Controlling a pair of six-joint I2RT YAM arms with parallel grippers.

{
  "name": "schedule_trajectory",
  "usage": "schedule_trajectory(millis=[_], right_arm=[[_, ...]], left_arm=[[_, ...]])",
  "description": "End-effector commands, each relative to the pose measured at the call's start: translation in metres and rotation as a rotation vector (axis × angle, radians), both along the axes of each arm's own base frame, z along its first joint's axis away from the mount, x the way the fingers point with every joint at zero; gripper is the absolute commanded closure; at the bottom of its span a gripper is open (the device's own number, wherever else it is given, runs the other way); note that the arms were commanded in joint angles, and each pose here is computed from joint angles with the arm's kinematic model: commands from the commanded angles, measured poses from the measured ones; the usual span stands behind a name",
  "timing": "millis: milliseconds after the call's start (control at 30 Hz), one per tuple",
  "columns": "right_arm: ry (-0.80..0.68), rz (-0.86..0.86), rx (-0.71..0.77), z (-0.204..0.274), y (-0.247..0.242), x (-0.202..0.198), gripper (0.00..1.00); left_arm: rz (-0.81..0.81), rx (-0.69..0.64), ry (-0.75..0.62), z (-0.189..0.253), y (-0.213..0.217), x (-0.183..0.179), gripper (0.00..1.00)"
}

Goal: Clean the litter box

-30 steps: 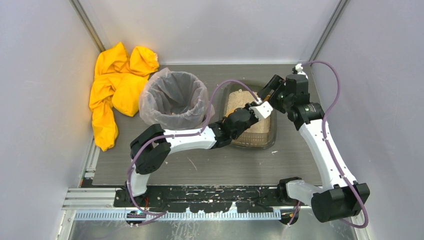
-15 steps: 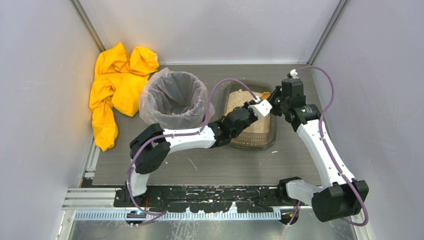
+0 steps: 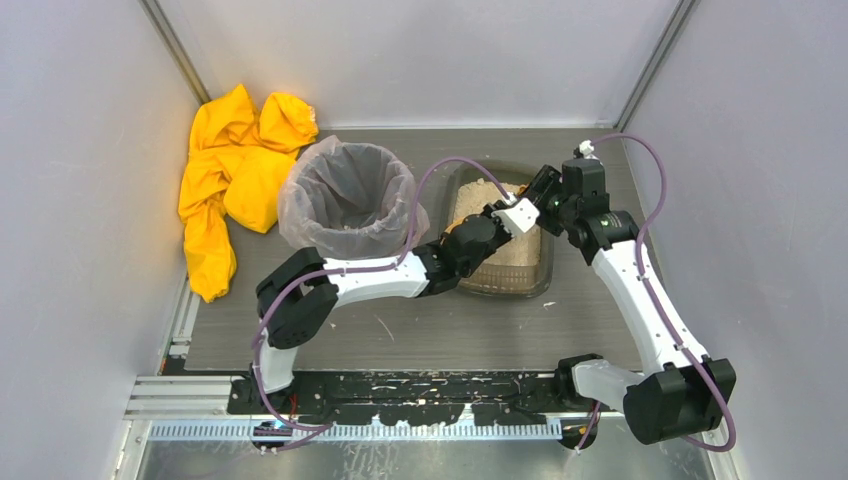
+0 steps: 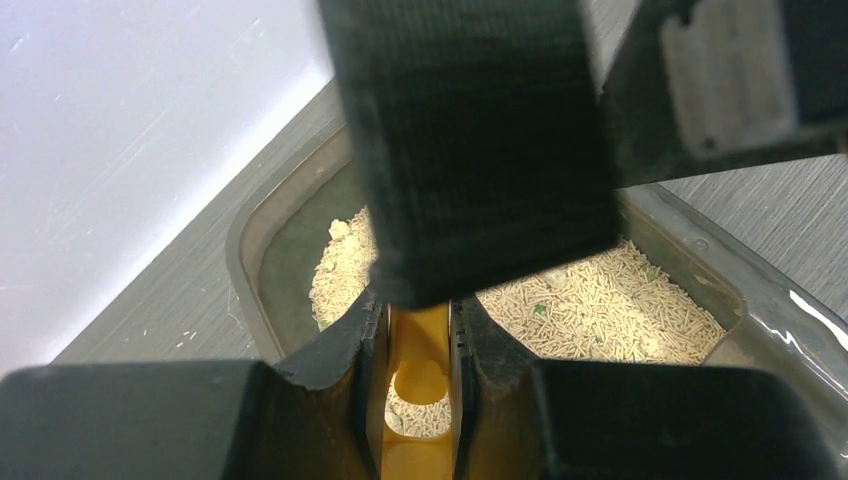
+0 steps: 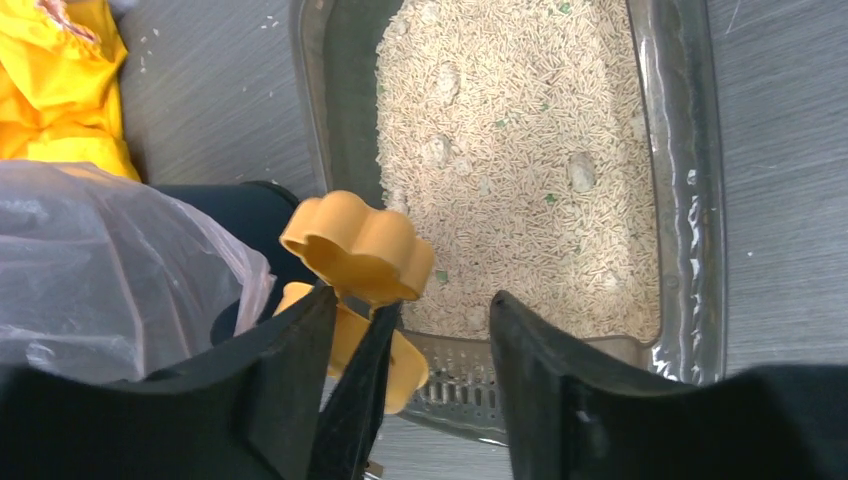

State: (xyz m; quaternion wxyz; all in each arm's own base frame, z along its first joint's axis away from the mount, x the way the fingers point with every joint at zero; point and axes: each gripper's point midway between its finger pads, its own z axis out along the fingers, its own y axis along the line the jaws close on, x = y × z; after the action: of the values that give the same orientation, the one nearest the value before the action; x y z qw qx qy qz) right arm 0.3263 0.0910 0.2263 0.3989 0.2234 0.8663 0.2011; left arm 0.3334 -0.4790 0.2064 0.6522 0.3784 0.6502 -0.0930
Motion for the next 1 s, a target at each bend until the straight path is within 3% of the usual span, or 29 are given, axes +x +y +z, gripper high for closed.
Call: schedule_trajectory(millis=[0, 133, 267, 400, 500, 633, 800, 967], right_arm=[[-0.112, -0.026, 0.02, 0.026, -0.002, 0.007, 0.27], [-0.141, -0.073, 0.004, 0.036, -0.01, 0.01, 0.15], [-0.138, -0.059, 0.033, 0.039, -0.002, 0.022, 0.15], [-0.13, -0.072, 0.058, 0.035, 0.001, 0.034, 0.23], [-0.113, -0.057, 0.092, 0.03, 0.008, 0.037, 0.37], [-0.105, -0.056, 0.109, 0.028, 0.01, 0.036, 0.68], [-0.108, -0.05, 0.107, 0.033, 0.01, 0.029, 0.98], [-0.095, -0.055, 0.074, 0.026, 0.005, 0.025, 0.99]], left_arm=[[0.007, -0.139, -0.063, 0.055, 0.005, -0.002, 1.0], [-0.005, -0.161, -0.068, 0.057, 0.008, -0.005, 1.0], [-0.025, -0.17, -0.055, 0.053, 0.007, -0.009, 1.0], [-0.038, -0.188, -0.044, 0.054, 0.007, -0.012, 1.0], [-0.038, -0.174, -0.046, 0.053, 0.007, -0.012, 1.0], [-0.033, -0.162, -0.05, 0.051, 0.007, -0.011, 1.0], [-0.016, -0.148, -0.048, 0.046, 0.003, -0.006, 1.0], [-0.005, -0.164, -0.041, 0.047, 0.001, -0.003, 1.0]])
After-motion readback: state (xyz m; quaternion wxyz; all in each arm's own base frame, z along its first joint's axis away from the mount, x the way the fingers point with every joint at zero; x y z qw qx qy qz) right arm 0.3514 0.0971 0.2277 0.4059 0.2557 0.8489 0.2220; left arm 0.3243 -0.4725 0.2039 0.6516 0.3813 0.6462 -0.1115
